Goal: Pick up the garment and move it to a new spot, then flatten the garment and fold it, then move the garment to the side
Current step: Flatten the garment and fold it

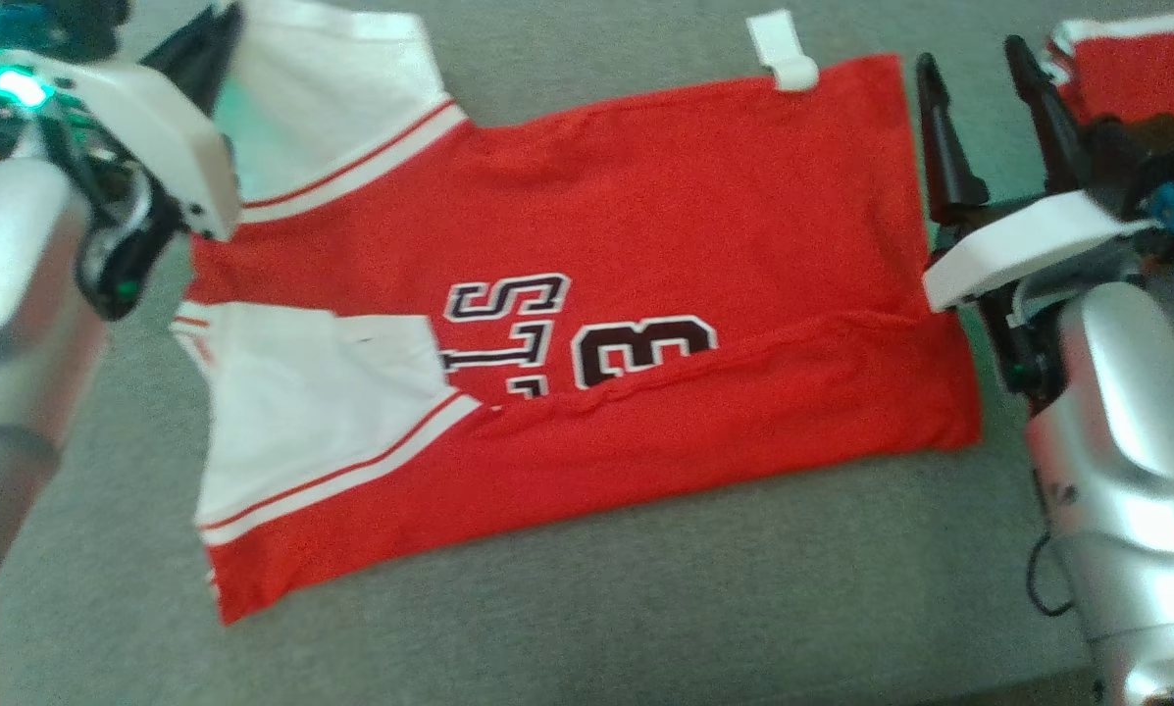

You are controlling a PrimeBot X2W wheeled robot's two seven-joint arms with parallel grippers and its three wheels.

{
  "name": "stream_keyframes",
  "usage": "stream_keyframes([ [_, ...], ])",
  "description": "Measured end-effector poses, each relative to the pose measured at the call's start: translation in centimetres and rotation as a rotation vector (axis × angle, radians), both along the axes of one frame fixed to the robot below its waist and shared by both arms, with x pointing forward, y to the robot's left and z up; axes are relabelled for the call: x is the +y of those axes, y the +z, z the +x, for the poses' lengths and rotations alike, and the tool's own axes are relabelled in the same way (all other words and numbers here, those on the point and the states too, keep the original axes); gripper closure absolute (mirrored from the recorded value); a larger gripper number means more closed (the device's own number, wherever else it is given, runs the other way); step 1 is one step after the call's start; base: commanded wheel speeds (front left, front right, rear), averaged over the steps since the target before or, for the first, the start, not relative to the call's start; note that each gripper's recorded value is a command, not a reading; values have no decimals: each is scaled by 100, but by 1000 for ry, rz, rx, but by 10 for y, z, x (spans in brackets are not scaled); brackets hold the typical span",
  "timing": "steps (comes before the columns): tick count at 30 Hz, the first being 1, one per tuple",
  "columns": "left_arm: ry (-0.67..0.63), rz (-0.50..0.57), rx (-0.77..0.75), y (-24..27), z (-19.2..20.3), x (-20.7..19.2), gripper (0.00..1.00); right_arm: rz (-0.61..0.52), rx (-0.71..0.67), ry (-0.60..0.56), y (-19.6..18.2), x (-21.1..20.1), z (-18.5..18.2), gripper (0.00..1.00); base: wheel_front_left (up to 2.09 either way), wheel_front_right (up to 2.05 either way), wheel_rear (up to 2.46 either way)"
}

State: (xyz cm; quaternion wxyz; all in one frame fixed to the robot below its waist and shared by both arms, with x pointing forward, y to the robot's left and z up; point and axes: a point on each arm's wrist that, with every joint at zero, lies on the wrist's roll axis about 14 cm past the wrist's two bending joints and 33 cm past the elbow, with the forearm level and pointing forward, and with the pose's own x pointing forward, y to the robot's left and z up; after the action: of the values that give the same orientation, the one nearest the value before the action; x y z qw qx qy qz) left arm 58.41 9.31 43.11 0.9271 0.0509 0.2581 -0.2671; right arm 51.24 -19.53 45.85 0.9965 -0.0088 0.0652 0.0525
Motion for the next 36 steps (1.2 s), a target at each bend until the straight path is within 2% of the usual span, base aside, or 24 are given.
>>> stream_keyframes([
  [6, -20, -38, -135, 40, -19, 6, 100, -70, 183, 38, -29, -2, 13, 0, 0, 0, 0],
  [8, -18, -39, -147, 44, -30, 12, 100, -113, 242, 63, -39, -1, 16, 0, 0, 0, 0],
  [10, -12, -40, -149, 42, -47, 20, 100, -215, 298, 117, -49, 4, 22, 0, 0, 0, 0],
  [14, -14, -47, -139, 39, -66, 24, 100, -268, 375, 148, -67, 7, 24, 0, 0, 0, 0],
  [21, -19, -57, -132, 34, -74, 24, 100, -277, 455, 148, -88, 5, 30, 0, 0, 0, 0],
  [27, -27, -64, -99, 21, -76, 21, 100, -267, 474, 121, -93, -3, 44, 0, 0, 0, 0],
  [36, -29, -55, -73, 8, -72, 22, 100, -236, 494, 142, -99, 9, 53, 0, 0, 0, 0],
])
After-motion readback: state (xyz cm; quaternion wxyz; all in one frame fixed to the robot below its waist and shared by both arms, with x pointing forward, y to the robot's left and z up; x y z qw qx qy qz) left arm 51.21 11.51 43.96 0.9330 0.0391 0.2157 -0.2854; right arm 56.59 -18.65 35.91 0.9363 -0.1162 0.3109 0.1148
